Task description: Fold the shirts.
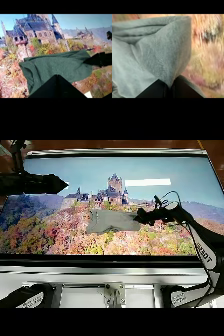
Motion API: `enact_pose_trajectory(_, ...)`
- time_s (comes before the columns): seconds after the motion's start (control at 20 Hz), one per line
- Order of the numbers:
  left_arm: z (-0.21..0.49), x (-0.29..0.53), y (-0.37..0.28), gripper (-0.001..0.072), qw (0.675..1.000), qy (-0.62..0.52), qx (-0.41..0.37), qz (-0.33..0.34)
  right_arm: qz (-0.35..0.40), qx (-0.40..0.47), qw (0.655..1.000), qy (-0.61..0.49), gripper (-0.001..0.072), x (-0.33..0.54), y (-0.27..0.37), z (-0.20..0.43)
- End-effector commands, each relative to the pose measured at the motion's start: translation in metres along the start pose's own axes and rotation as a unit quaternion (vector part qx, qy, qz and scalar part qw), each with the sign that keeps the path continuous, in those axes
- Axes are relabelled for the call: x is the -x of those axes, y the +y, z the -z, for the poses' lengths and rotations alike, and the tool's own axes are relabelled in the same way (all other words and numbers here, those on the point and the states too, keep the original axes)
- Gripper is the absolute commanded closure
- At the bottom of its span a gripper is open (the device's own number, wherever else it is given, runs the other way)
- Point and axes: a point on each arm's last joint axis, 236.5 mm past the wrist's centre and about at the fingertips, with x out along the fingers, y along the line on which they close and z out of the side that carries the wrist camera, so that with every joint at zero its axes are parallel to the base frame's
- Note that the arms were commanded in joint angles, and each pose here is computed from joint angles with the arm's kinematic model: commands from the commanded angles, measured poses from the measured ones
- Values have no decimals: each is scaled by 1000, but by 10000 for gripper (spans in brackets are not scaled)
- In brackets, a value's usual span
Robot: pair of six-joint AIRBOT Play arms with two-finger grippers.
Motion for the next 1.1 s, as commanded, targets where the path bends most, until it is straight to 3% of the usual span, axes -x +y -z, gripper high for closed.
enact_pose_trajectory(0.0,3,-4,-4,678,1000,2,-1,4,-25,32,997,-66,656,51,8,-64)
enact_pose_trajectory(0.2,14,-11,-13,678,1000,16,3,13,-35,-41,984,-169,656,173,-42,-140)
enact_pose_trajectory(0.35,21,-15,-21,678,999,25,-1,21,-28,-137,963,-229,656,271,-119,-146)
enact_pose_trajectory(0.45,22,-17,-26,678,999,27,-5,25,40,-193,952,-236,656,324,-186,-111)
enact_pose_trajectory(0.55,22,-17,-26,678,999,27,1,25,165,-252,934,-192,656,367,-260,-41)
enact_pose_trajectory(0.65,21,-17,-26,678,999,24,4,25,236,-316,904,-164,656,400,-306,23)
enact_pose_trajectory(0.8,17,-18,-25,678,1000,17,9,24,211,-384,880,-183,655,404,-325,70)
enact_pose_trajectory(1.05,19,-27,-21,678,999,22,22,22,177,-426,877,-134,656,339,-333,120)
